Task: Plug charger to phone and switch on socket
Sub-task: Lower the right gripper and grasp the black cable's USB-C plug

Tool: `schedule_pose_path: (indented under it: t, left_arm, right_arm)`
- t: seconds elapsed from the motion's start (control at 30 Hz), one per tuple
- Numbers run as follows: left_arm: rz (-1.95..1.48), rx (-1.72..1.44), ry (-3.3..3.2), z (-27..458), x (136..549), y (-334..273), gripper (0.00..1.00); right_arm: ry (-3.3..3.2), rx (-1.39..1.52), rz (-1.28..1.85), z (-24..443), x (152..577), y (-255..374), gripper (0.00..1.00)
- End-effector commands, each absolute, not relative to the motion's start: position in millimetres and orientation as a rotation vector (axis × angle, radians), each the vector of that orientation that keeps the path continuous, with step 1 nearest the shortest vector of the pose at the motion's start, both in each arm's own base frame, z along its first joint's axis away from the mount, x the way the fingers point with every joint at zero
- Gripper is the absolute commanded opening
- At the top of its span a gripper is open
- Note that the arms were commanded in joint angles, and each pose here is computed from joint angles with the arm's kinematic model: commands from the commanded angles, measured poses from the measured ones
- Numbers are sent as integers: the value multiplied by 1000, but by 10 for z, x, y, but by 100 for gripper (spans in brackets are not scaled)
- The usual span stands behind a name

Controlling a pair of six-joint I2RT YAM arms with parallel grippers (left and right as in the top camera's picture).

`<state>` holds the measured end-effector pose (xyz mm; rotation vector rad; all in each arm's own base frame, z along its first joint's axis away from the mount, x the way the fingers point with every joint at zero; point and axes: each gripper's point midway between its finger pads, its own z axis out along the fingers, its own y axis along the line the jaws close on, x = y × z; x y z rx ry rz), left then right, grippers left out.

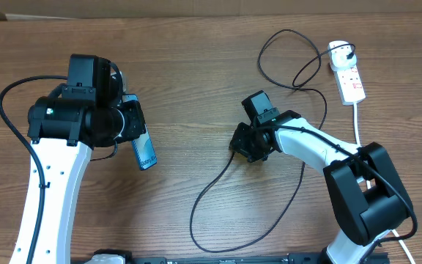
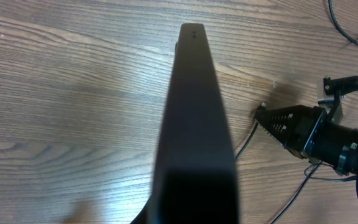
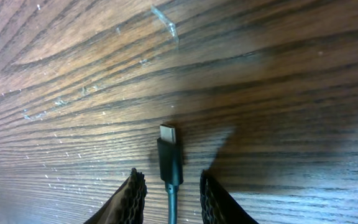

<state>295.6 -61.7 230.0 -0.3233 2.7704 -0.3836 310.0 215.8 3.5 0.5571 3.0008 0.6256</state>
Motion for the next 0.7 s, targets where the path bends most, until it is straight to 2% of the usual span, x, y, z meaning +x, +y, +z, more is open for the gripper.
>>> schedule_pose_path:
  t: [0.0, 0.67]
  left_arm:
    - [-420, -329, 2747, 2366, 2958, -656, 4]
    - [-420, -329, 2748, 2366, 2956, -656, 4]
  right_arm:
    - [3030, 571, 586, -82, 3002, 2110, 29]
    - [3023, 597, 574, -113, 3011, 2120, 19]
